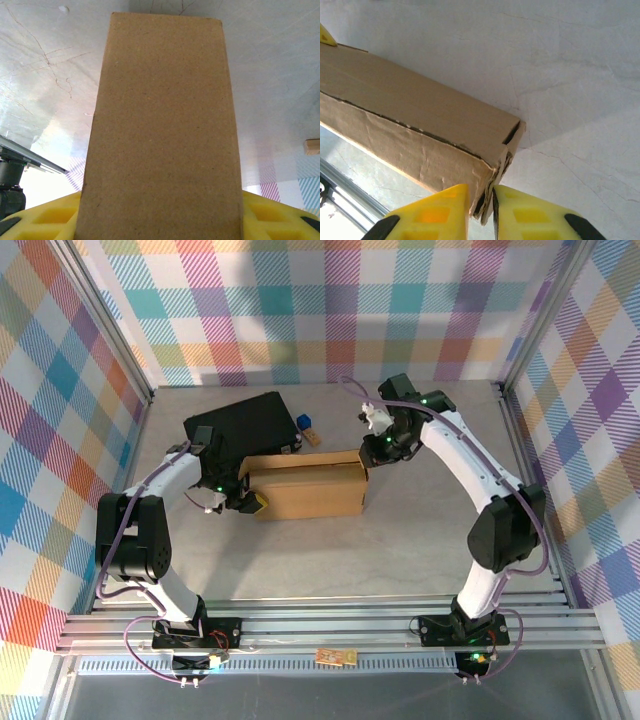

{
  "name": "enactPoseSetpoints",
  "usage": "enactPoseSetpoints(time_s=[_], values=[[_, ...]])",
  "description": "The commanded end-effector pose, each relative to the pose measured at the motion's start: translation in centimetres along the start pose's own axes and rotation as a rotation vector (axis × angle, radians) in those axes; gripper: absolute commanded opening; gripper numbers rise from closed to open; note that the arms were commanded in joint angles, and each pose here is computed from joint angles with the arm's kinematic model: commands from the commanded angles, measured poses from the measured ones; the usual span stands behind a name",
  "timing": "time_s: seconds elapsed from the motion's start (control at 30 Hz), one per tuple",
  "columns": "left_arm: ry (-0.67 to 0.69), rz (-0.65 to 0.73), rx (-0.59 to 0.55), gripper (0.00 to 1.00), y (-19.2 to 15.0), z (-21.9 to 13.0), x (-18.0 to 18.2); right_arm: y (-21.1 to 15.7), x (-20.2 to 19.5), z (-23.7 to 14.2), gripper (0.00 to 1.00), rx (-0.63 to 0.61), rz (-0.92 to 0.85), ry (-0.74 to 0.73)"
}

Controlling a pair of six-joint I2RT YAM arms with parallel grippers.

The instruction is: Fold the paper box

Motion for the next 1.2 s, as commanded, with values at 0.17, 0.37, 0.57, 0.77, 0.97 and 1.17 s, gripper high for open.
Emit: enactPoseSetpoints(time_s=[0.17,0.37,0.57,0.77,0.97,1.17], values=[[0.052,-0.072,-0.190,0.23,2.7,0.3,1.0,0.9,0.1,-0.8,0.17,-0.011,-0.014,-0.018],[0.053,-0.072,-0.190,0.22,2.8,0.3,1.0,0.8,0.1,-0.7,0.21,0.002,-0.007,-0.017],[0.049,-0.068,-0.190,0.22,2.7,0.2,1.0,0.9,0.1,-0.8,0.14,-0.005,-0.006,-0.016],[0.049,-0.070,-0.192,0.22,2.7,0.1,1.0,0.9,0.1,-0.6,0.03,-0.008,0.009,-0.017],[0.053,-0.087,-0.197,0.22,2.8,0.1,1.1,0.5,0.3,-0.5,0.00,-0.048,0.060,-0.061],[0.048,-0.114,-0.203,0.22,3.1,0.4,1.2,-0.4,0.7,-0.3,0.00,-0.124,0.144,-0.061]])
Point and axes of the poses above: each hand's point on the last joint's axis, 136 mm out from that joint toward the fingers, its own z axis out along the fingers, its own x axis along the line the jaws close on, y = z × x, the point moved 7 cm from there along -z, back along the fingers, and after that the axes turned 10 degrees about z, right-handed, at the moved point
